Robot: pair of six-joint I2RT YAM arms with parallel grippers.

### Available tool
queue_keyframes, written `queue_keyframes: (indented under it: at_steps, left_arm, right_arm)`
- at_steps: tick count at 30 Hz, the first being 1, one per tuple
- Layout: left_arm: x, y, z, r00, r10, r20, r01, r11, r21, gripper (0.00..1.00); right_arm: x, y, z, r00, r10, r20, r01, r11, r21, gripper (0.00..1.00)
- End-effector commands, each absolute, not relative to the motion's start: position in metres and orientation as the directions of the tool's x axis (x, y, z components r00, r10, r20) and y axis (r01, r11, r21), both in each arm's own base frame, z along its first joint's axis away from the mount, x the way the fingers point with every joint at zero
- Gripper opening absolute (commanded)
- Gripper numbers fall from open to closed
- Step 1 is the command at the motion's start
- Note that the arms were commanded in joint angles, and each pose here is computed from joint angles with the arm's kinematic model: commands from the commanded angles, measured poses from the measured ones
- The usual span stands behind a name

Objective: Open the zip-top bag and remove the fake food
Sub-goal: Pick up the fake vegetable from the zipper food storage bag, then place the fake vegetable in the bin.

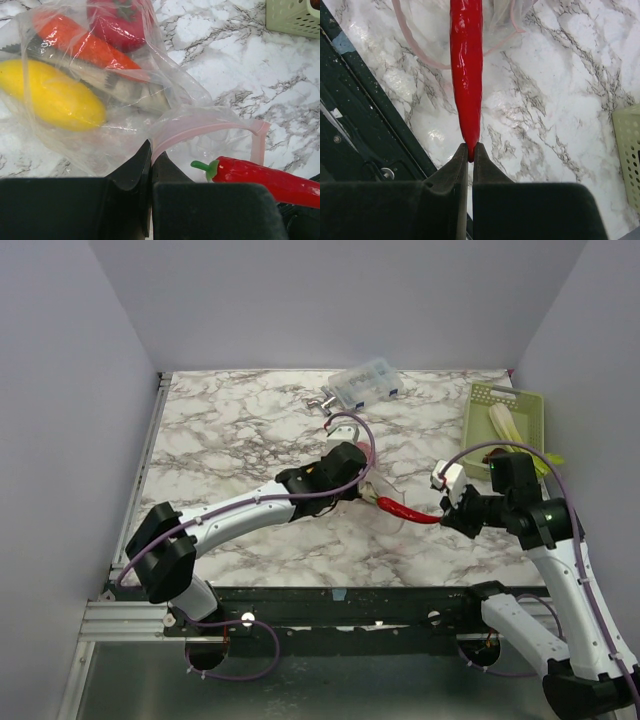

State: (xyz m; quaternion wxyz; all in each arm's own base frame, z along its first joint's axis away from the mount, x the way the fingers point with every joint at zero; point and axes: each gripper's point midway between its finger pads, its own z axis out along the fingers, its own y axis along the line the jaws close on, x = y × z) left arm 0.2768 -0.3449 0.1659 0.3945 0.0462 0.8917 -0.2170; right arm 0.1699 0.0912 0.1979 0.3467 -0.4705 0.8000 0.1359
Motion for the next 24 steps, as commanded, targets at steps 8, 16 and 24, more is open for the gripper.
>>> queue_keyframes:
  at_steps: [8,16,24]
  left_arm:
    - [0.275,-0.320,0.163,-0.683,-0.099,-0.724,0.228,0.913,-0.339,0.00]
    - [0.276,-0.318,0.160,-0.686,-0.093,-0.721,0.232,0.912,-0.338,0.00]
    - [0.274,-0.318,0.160,-0.687,-0.096,-0.720,0.242,0.904,-0.352,0.00]
  right_arm:
    - [0.158,0.099,0.232,-0.310,-0.577,-0.756,-0.847,0.529,-0.056,0.01]
    - [0.164,0.103,0.257,-0.302,-0.511,-0.804,-0.834,0.551,-0.037,0.01]
    - [0.198,0.090,0.269,-0.325,-0.476,-0.817,-0.751,0.655,-0.084,0.00]
